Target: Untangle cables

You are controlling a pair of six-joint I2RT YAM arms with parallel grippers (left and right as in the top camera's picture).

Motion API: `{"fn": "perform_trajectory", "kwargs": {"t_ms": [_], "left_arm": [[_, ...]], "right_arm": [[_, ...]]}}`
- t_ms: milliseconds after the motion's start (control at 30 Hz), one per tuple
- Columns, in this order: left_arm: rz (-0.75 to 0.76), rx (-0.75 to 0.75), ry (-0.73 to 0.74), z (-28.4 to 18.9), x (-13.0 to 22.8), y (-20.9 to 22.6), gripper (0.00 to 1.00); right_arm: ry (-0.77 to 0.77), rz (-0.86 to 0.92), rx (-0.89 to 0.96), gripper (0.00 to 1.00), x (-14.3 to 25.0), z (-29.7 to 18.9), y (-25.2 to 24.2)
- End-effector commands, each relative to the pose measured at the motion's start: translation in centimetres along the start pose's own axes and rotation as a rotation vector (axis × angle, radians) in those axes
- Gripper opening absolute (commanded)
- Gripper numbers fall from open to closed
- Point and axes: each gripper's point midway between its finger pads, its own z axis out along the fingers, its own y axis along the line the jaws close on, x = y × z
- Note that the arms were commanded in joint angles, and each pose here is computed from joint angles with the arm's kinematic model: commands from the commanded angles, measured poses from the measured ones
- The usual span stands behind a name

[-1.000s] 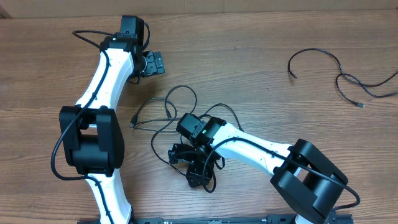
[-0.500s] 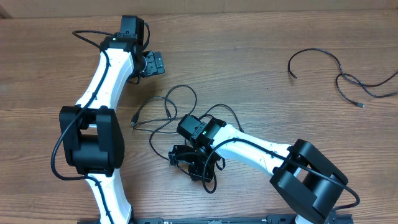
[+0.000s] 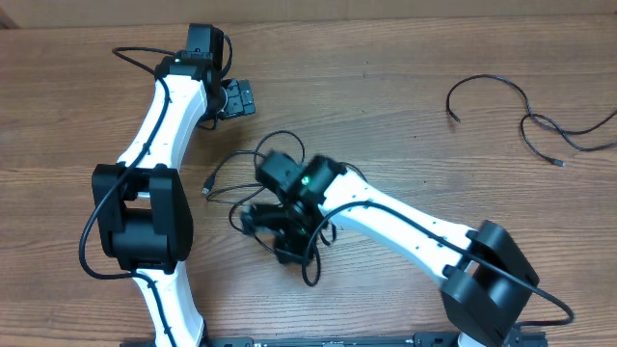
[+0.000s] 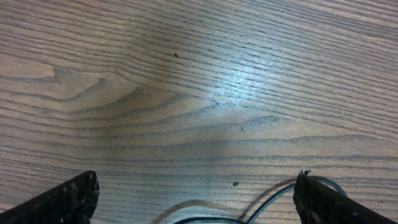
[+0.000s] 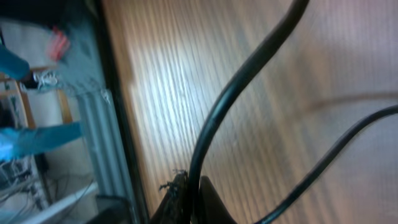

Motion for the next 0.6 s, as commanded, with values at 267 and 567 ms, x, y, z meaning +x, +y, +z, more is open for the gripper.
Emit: {"fn": "perform_trajectory", "kwargs": {"t_ms": [267,567], "left_arm": [[0.005,-0.016,0.01,0.7,0.2,0.1,1.0],[0.004,-0.016,0.01,0.7,0.2,0.1,0.99]], "right_arm": [[-0.38,-0.146,0.346,0.04,-10.4,-18.4,2.6],[-0.804,-0.116,0.804,0.04,-12.6,-36.0,4.5]]}}
